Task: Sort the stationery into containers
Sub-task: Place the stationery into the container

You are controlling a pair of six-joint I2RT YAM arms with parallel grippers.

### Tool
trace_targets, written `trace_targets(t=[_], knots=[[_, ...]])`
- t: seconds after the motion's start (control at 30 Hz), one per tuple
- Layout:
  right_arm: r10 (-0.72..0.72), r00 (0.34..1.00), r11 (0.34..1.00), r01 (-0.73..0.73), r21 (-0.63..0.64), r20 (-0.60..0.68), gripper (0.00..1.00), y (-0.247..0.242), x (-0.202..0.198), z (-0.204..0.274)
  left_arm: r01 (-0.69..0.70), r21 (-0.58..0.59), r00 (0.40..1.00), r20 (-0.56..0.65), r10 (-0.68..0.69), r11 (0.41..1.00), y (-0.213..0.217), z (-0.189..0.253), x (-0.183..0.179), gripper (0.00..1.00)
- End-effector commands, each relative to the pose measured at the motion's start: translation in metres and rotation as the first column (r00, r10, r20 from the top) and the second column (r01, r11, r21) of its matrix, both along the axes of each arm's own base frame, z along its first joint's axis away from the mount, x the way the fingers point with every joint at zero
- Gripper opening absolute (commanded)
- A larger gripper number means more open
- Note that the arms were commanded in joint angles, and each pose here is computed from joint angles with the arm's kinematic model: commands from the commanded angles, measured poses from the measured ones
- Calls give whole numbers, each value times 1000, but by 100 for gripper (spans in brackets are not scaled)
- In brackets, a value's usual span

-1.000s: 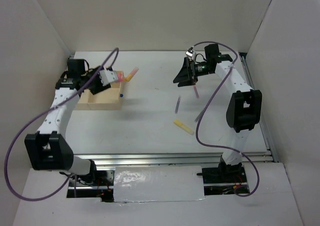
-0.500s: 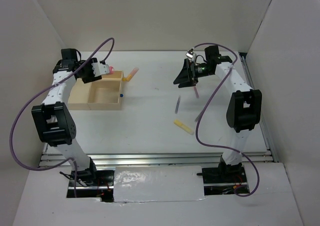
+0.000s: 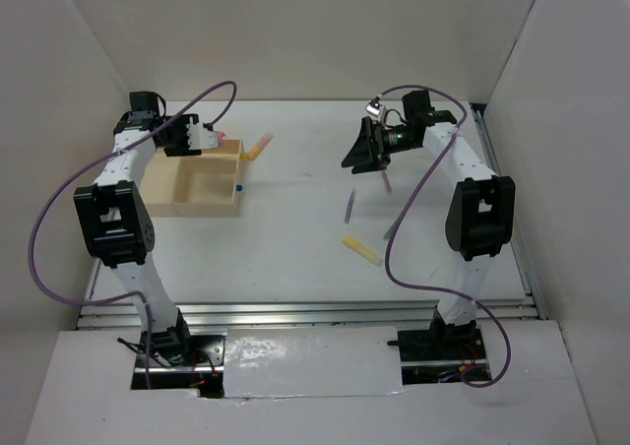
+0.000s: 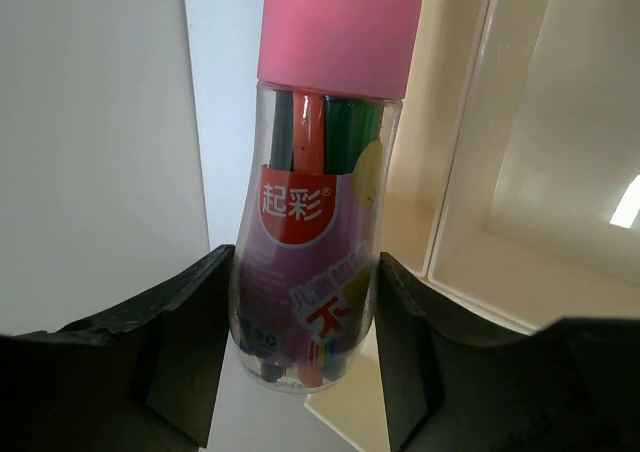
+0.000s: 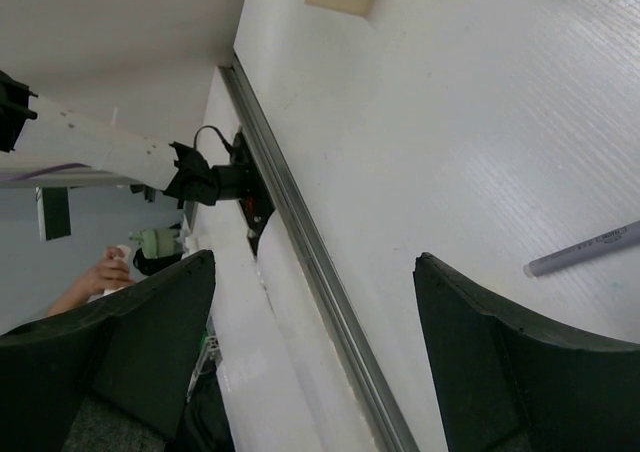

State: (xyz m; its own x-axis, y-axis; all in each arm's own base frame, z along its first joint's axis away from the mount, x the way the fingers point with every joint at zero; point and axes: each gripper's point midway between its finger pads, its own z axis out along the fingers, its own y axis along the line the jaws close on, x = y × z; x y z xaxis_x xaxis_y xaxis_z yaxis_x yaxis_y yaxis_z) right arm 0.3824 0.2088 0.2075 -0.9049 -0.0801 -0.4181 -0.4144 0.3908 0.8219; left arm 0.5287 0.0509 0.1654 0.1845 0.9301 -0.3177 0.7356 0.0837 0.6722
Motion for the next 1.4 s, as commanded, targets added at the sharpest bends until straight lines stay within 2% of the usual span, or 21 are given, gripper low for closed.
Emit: trace_targets(t=[0.0, 0.17, 0.47, 0.93, 0.97, 1.07, 1.3, 1.37], knots=[[13, 999, 1000, -13, -6, 42, 86, 3, 1, 4, 70, 35, 995, 65, -72, 997, -8, 13, 19, 11], [23, 999, 1000, -23, -7, 43, 86, 5, -2, 4, 69, 71, 997, 28, -71, 995, -7, -1, 24, 19], [33, 999, 999, -33, -11, 34, 86, 9, -3, 1, 91, 79, 996, 11, -93, 993, -19, -10, 26, 25], [40, 999, 999, -40, -5, 37, 86, 11, -5, 5, 13, 44, 1000, -8, -13, 999, -30, -19, 34, 50], [44, 998, 999, -44, -2, 41, 87, 12, -5, 6, 11, 45, 1000, -16, -10, 999, -29, -20, 33, 55], [48, 998, 999, -48, 1, 47, 86, 13, -7, 8, 11, 55, 1000, -12, -11, 998, -27, -18, 33, 59], [50, 997, 999, -50, 5, 53, 87, 14, -9, 14, 45, 90, 999, 9, -46, 995, -26, -7, 24, 62], [53, 997, 999, -54, 6, 60, 86, 14, -10, 16, 36, 94, 999, 18, -38, 995, -23, -9, 23, 69]])
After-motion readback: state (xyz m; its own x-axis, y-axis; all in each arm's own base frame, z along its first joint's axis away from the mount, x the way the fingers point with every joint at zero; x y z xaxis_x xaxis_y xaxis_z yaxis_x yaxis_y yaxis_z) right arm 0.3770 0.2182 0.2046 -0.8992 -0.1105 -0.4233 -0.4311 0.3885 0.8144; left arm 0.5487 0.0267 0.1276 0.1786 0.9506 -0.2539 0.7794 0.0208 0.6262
